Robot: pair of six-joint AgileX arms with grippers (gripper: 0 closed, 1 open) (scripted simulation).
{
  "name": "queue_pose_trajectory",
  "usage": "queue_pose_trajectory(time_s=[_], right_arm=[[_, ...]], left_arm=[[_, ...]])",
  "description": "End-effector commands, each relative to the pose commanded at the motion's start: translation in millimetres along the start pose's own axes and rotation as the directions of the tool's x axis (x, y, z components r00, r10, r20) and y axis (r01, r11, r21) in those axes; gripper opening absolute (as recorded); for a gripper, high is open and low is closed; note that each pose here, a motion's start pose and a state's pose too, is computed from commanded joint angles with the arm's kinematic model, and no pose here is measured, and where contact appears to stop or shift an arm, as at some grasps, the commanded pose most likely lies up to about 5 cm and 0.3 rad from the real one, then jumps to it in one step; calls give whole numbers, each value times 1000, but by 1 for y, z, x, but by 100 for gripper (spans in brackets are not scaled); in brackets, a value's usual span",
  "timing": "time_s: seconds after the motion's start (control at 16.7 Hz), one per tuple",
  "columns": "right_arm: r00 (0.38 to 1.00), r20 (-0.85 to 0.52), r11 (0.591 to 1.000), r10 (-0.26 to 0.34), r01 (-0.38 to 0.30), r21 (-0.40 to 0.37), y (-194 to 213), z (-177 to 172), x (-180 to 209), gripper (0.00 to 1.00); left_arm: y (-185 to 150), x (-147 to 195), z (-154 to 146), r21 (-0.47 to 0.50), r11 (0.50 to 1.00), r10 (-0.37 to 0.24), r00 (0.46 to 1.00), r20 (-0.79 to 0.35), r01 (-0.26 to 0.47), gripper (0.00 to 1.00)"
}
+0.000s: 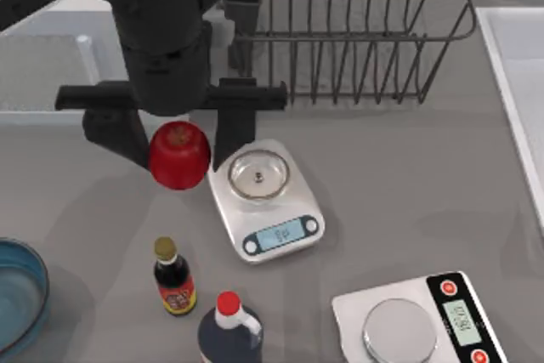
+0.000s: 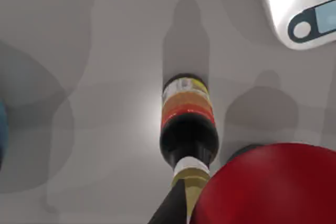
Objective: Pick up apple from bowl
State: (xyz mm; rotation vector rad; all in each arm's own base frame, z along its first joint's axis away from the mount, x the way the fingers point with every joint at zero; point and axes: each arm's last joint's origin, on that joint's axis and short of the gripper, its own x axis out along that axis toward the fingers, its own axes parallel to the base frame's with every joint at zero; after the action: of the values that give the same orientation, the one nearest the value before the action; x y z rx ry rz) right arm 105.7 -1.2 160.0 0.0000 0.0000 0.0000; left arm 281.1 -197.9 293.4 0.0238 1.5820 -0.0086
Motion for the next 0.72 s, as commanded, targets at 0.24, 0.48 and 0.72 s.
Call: queue_pose_trajectory(time_s=[0.24, 0.48, 0.72], right_arm=[[1000, 0, 1000, 0, 0, 0, 0, 0, 0, 100], [1000, 0, 1000, 0, 0, 0, 0, 0, 0, 100], [1000, 0, 1000, 0, 0, 0, 0, 0, 0, 100]], left_arm=[[-50, 23, -14, -1, 1000, -8, 1000, 10, 8, 0], [-53, 24, -15, -1, 1000, -10, 1000, 11, 10, 0], [-56, 19, -12, -3, 1000, -31, 997, 66, 31, 0]])
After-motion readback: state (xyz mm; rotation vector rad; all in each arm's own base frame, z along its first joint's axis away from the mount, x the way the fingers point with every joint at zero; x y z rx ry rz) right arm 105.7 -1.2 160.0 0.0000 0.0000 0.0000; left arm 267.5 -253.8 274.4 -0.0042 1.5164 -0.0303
